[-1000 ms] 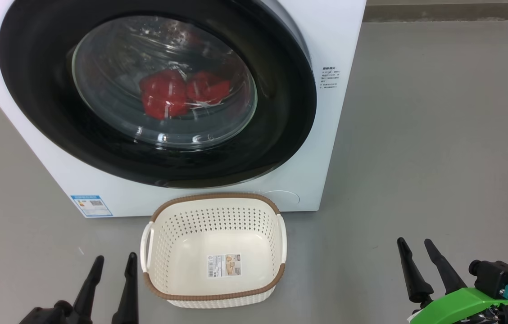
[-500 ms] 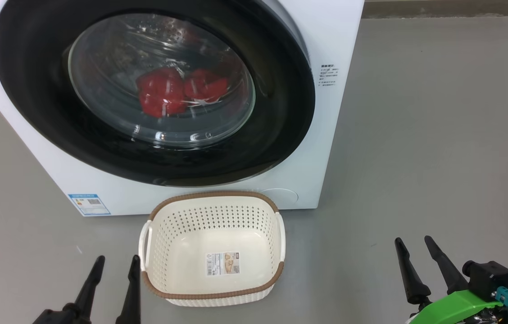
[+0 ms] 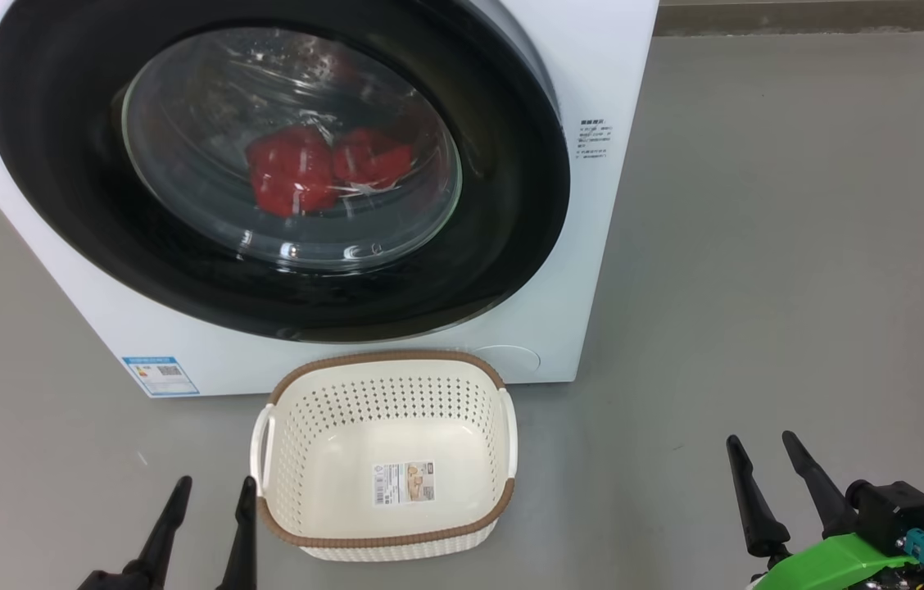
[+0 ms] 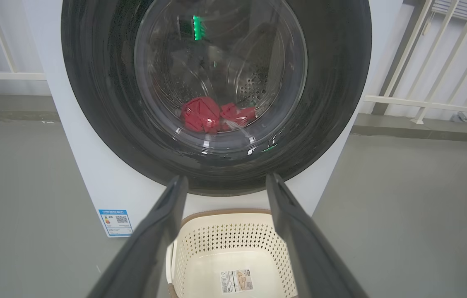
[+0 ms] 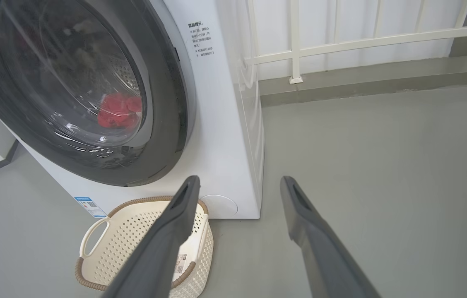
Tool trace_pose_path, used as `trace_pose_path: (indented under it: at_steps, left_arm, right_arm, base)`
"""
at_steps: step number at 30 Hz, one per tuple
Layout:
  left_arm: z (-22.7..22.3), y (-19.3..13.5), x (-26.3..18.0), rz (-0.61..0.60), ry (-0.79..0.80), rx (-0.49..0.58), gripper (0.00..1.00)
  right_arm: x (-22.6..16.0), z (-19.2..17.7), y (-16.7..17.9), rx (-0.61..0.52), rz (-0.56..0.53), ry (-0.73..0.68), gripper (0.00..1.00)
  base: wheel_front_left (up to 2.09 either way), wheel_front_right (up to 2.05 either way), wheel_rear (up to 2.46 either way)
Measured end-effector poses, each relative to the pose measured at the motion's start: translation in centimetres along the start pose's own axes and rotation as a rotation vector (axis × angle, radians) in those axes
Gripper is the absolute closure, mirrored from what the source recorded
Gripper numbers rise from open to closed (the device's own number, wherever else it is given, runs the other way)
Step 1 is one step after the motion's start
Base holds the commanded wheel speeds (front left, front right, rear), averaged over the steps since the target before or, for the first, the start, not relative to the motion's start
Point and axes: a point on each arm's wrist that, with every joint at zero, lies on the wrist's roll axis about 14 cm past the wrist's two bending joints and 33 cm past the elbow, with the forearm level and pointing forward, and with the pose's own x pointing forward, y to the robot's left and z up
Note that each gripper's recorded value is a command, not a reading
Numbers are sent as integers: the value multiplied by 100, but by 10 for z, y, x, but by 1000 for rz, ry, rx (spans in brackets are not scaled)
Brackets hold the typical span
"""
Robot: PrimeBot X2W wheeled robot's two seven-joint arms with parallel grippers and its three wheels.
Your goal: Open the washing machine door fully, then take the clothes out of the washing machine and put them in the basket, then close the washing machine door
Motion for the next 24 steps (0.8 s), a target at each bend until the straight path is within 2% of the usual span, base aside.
trace_pose_path:
  at_steps: [21, 22, 23, 24]
  left_arm:
    - [-8, -1, -4, -3, 25, -4, 0]
    - [-8, -1, -4, -3, 26, -4, 0]
    - [-9, -1, -4, -2, 28, -4, 0]
    - [-9, -1, -3, -2, 29, -4, 0]
  right_arm:
    - [-4, 4, -3, 15, -13, -16, 0]
    - [-3, 5, -2, 16, -11, -20, 24]
    - [-2, 7, 0, 30, -11, -28, 84]
    - [-2, 9, 0, 44, -12, -35, 100]
  base:
    - [0, 0, 0]
    - [0, 0, 0]
    - [0, 0, 0]
    - [0, 0, 0]
